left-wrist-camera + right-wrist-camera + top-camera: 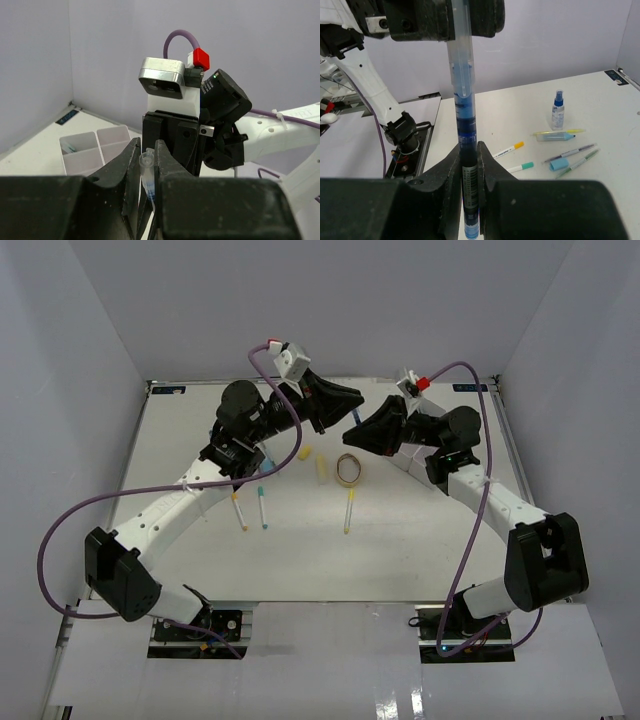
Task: Sort the stationery into containers
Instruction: Close the pen cap on the pen.
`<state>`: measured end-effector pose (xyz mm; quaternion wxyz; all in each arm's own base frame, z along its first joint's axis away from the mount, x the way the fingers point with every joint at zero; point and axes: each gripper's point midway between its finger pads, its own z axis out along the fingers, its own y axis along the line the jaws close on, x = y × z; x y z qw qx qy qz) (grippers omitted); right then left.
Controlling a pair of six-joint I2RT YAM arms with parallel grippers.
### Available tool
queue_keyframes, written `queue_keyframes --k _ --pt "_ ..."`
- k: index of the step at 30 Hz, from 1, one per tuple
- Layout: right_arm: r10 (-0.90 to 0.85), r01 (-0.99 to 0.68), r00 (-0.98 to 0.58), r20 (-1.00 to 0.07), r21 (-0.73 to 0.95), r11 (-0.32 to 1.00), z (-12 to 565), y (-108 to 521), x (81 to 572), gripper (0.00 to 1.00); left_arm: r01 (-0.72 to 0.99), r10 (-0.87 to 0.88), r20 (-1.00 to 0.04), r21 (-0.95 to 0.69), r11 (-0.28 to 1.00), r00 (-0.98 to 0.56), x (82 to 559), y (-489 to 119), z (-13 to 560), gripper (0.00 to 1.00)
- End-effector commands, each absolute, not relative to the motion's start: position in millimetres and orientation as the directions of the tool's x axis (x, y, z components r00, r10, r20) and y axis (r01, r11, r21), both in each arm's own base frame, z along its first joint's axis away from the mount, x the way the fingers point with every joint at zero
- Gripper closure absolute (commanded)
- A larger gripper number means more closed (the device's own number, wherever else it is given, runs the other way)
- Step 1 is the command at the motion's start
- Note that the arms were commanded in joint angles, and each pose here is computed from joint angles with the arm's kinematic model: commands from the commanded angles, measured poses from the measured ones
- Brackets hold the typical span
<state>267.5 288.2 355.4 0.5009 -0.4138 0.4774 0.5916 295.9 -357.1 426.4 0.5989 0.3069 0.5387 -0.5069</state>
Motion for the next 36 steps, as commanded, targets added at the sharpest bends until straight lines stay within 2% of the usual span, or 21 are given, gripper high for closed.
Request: queue_keyframes --k 1,8,18,36 --pt "0.474 -0.99 0.132 -0.87 -0.093 0.106 459 267 246 0.92 0.826 0.239 -0.791 -0.528 0.196 -0.563 229 -381 255 1.0" --pt "0.448 -0.995 0.068 -0.891 -0.026 0.1 423 267 244 0.92 0.844 0.207 -0.823 -0.485 0.23 -0.529 238 -381 275 0.97" --pt "0.428 -0.995 0.018 -0.904 0.028 0.101 396 267 245 0.92 0.867 0.158 -0.867 -0.425 0.262 -0.473 246 -376 297 1.0" --pt "0.412 -0.992 -0.029 -0.911 0.075 0.098 376 266 243 0.92 0.896 0.06 -0.924 -0.349 0.274 -0.378 250 -370 330 1.0"
